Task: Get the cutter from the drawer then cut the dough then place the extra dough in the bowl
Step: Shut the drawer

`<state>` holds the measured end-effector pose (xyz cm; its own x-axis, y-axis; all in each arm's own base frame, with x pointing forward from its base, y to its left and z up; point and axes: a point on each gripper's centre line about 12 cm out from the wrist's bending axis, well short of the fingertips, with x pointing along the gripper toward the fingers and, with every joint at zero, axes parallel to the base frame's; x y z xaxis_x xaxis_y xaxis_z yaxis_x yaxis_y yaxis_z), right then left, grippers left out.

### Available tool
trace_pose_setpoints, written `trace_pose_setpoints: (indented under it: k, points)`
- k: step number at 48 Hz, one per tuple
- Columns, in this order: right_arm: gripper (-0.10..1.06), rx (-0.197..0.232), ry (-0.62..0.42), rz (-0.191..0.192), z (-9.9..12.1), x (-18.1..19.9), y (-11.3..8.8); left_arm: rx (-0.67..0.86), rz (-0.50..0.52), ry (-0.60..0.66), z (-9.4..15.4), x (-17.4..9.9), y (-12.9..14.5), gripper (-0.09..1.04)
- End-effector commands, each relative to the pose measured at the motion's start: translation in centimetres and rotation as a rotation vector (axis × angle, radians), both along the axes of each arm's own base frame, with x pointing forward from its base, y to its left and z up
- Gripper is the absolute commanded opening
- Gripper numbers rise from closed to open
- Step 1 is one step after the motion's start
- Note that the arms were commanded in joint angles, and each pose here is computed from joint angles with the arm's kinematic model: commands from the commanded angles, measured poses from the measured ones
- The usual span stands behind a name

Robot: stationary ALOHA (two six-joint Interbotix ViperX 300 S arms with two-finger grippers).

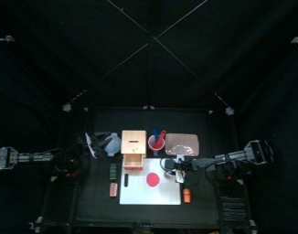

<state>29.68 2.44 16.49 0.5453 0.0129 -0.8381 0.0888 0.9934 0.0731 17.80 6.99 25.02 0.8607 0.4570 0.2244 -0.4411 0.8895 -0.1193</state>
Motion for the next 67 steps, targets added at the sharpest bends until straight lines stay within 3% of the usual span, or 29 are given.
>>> trace_pose_setpoints:
  k: [1,8,17,25,31,37,43,52,59,67]
  points:
    - [0.69,0.005,-0.009,0.003,0.2,0.5,0.2,0.004,0.022,-0.005,0.8,0.8,0.6,0.8]
    - [0.77,0.006,-0.024,0.002,0.9,1.1,0.3,-0.004,0.033,0.036,0.6,1.9,1.1,0.81]
    - [0.85,0.0,-0.102,0.009,3.7,2.9,0.3,-0.014,0.054,0.068,0.8,3.4,2.0,0.82]
    - [0.85,-0.034,-0.191,0.039,6.1,5.3,0.5,-0.024,0.11,0.088,1.2,4.0,3.8,0.82]
    - [0.84,-0.046,-0.258,0.074,6.7,7.8,1.2,-0.077,0.171,0.153,1.5,4.4,6.2,0.8]
    - [0.82,-0.091,-0.272,0.127,6.1,10.5,2.1,-0.173,0.152,0.257,2.3,5.4,7.6,0.76]
    - [0.75,-0.119,-0.267,0.163,5.2,12.6,2.9,-0.217,0.098,0.377,3.0,6.8,8.1,0.65]
    - [0.54,-0.124,-0.243,0.175,3.6,15.5,3.8,-0.213,0.059,0.579,2.8,8.2,9.5,0.48]
    - [0.42,-0.123,-0.237,0.179,2.6,17.5,4.4,-0.241,0.032,0.713,2.2,9.6,10.7,0.48]
    - [0.4,-0.135,-0.205,0.185,1.1,19.2,4.8,-0.218,-0.023,0.908,0.2,12.0,12.1,0.46]
